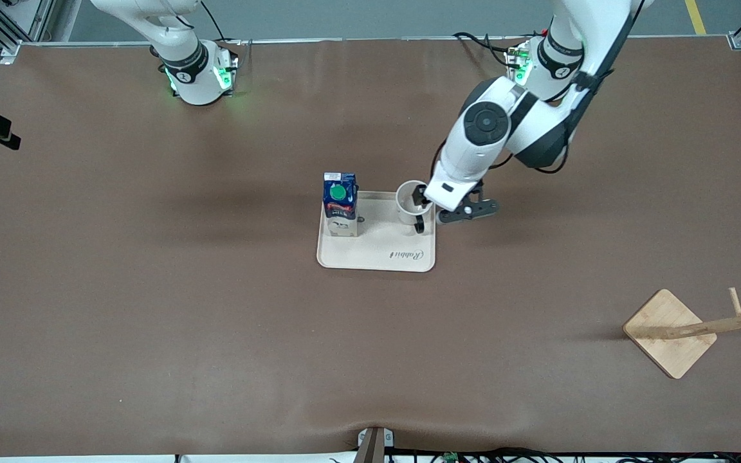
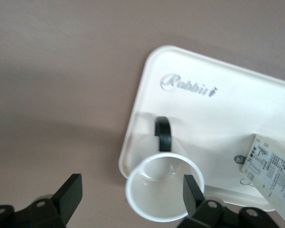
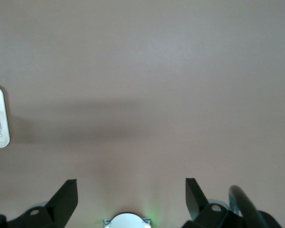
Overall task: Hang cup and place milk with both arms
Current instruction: 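Close the left gripper on the mug handle and lift it, then carry the mug to the stand while the right gripper reaches the milk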
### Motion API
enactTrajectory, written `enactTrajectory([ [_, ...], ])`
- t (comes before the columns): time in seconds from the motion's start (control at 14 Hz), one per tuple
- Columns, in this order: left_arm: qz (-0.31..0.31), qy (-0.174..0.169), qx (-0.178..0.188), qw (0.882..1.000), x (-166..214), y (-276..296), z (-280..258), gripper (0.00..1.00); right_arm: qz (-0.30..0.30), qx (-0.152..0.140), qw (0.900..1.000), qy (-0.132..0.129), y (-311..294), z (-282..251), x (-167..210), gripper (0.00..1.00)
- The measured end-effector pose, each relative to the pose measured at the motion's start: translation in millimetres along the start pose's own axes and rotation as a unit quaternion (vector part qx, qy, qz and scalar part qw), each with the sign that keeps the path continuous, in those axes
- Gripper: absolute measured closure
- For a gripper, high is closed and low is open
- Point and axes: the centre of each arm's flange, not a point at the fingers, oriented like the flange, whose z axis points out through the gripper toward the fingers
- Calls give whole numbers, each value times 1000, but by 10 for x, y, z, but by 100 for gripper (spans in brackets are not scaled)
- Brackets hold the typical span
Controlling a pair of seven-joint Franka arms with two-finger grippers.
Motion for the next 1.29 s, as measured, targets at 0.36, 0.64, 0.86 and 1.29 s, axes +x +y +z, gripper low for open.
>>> enactTrajectory([
  [0.36,19,-28,22,999,-217,43,524,22,2,0,1000,-5,18,62,49,0],
  [0.64,11,-27,41,999,-236,-15,733,48,2,0,1000,-5,22,74,61,0],
  [0.86,-2,-26,32,999,-218,1,825,78,2,-1,1000,5,24,88,119,0],
  [1.29,-10,-14,21,1000,-45,98,590,95,1,-1,999,-48,26,652,449,0],
])
